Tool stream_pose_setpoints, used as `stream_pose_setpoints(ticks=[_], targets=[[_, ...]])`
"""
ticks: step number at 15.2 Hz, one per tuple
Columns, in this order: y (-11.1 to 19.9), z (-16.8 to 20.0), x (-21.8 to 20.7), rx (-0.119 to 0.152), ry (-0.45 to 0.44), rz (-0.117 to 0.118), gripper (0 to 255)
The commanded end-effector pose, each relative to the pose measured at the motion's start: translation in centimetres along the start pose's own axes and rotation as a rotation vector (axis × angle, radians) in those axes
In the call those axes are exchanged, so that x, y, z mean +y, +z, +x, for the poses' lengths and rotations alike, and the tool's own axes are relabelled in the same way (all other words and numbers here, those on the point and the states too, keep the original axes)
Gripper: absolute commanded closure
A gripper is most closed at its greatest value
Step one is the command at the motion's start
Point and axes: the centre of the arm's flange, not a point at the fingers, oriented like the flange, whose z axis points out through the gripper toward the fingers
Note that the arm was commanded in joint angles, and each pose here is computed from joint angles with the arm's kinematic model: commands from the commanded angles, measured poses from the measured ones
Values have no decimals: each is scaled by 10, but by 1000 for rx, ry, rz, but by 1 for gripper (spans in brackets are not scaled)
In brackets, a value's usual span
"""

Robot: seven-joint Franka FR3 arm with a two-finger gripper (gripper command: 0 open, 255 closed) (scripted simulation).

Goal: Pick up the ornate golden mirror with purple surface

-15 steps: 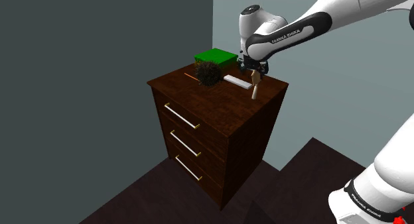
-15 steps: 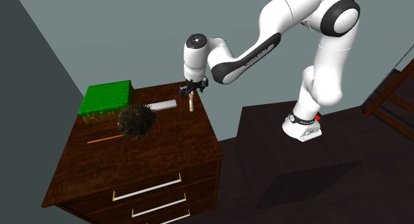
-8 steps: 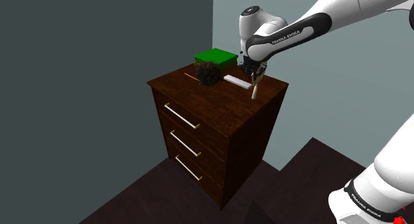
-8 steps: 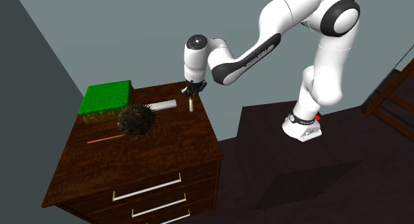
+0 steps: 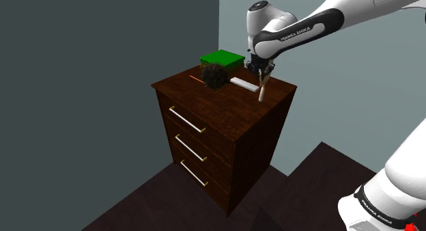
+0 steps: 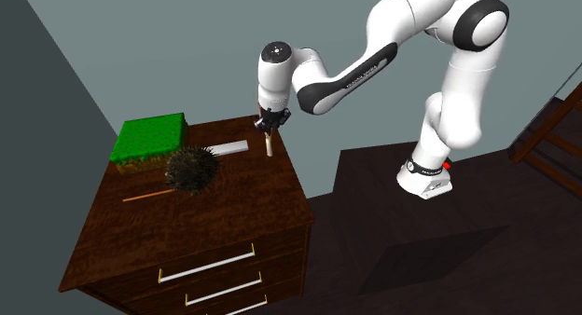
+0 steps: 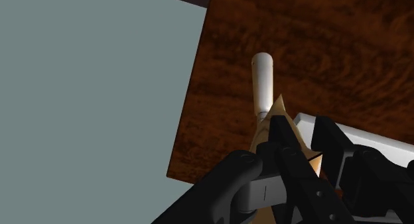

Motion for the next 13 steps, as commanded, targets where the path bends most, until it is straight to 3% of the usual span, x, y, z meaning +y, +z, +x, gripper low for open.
stream_pose_setpoints(ticks=[1,13], targets=[[-9,3,0,0,0,0,255],[-59,22,5,0,0,0,255]])
